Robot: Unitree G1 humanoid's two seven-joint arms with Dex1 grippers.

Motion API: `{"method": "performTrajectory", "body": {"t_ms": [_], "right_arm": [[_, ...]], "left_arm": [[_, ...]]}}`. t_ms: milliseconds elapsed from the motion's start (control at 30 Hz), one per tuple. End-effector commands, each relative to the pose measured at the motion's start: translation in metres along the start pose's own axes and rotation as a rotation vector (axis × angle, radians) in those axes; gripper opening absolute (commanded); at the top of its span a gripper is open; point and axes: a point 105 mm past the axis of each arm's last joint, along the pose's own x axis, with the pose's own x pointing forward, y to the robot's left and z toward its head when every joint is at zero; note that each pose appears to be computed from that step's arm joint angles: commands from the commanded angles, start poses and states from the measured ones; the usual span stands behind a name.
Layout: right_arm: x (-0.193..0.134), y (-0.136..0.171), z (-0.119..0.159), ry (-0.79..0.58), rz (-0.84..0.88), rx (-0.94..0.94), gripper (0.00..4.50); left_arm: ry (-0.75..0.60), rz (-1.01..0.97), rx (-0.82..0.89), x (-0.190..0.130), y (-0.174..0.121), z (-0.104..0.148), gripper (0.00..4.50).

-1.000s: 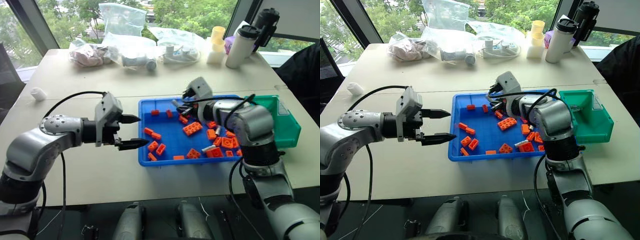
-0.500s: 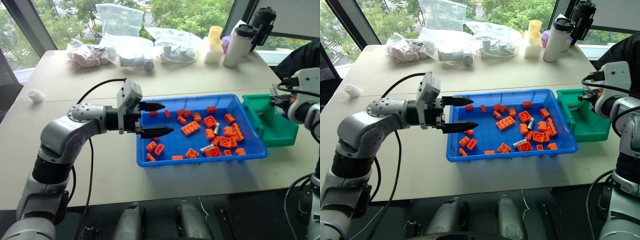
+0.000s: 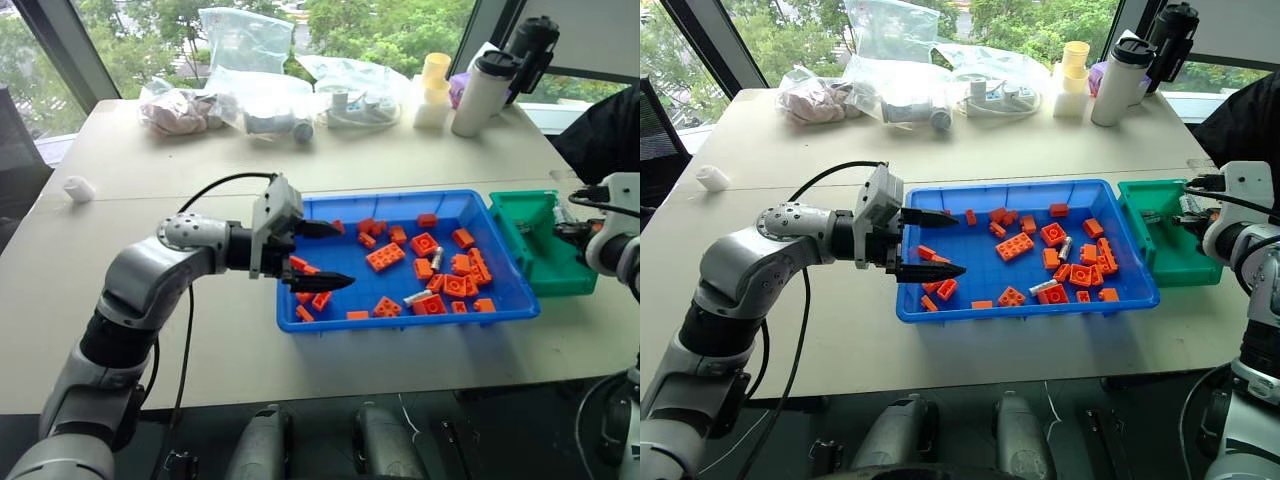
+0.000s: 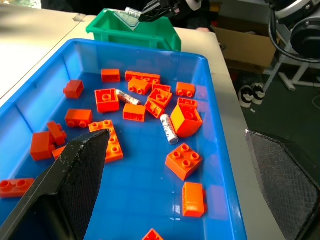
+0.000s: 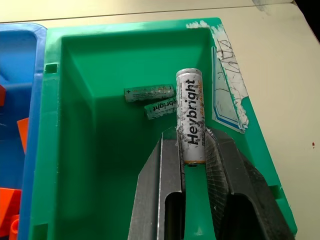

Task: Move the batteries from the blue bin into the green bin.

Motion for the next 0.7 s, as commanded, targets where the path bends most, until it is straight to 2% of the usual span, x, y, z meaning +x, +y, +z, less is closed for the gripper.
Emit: {"method": "performTrajectory", "body": {"t_ms": [33, 167, 267, 333, 400, 533, 700], "right_arm": [[-0.001, -0.006, 0.012, -0.056, -0.032, -0.009, 2.39], [-0.001, -0.012, 0.020, -0.085, -0.063, -0.021, 4.48], [-0.009, 0.001, 0.042, -0.177, 0.019, -0.086, 4.48], [-0.023, 0.037, 0.060, -0.238, 0.239, -0.171, 4.48], [-0.034, 0.063, 0.064, -0.247, 0.399, -0.240, 4.48], [-0.055, 0.109, 0.055, -0.222, 0.688, -0.414, 4.48], [-0.057, 0.141, 0.018, -0.037, 0.948, -0.726, 4.48]], "left_arm": [[-0.011, -0.011, 0.056, 0.001, -0.001, 0.010, 4.50], [-0.001, 0.009, 0.056, -0.004, 0.002, 0.009, 4.50], [0.013, 0.026, 0.053, -0.011, 0.006, 0.008, 4.50], [0.032, 0.027, 0.046, -0.018, 0.006, 0.006, 4.50], [0.050, 0.023, 0.043, -0.024, 0.006, 0.006, 4.50], [0.092, 0.013, 0.049, -0.032, 0.007, 0.003, 4.50], [0.113, -0.006, 0.066, -0.035, 0.004, 0.005, 4.50]]}}
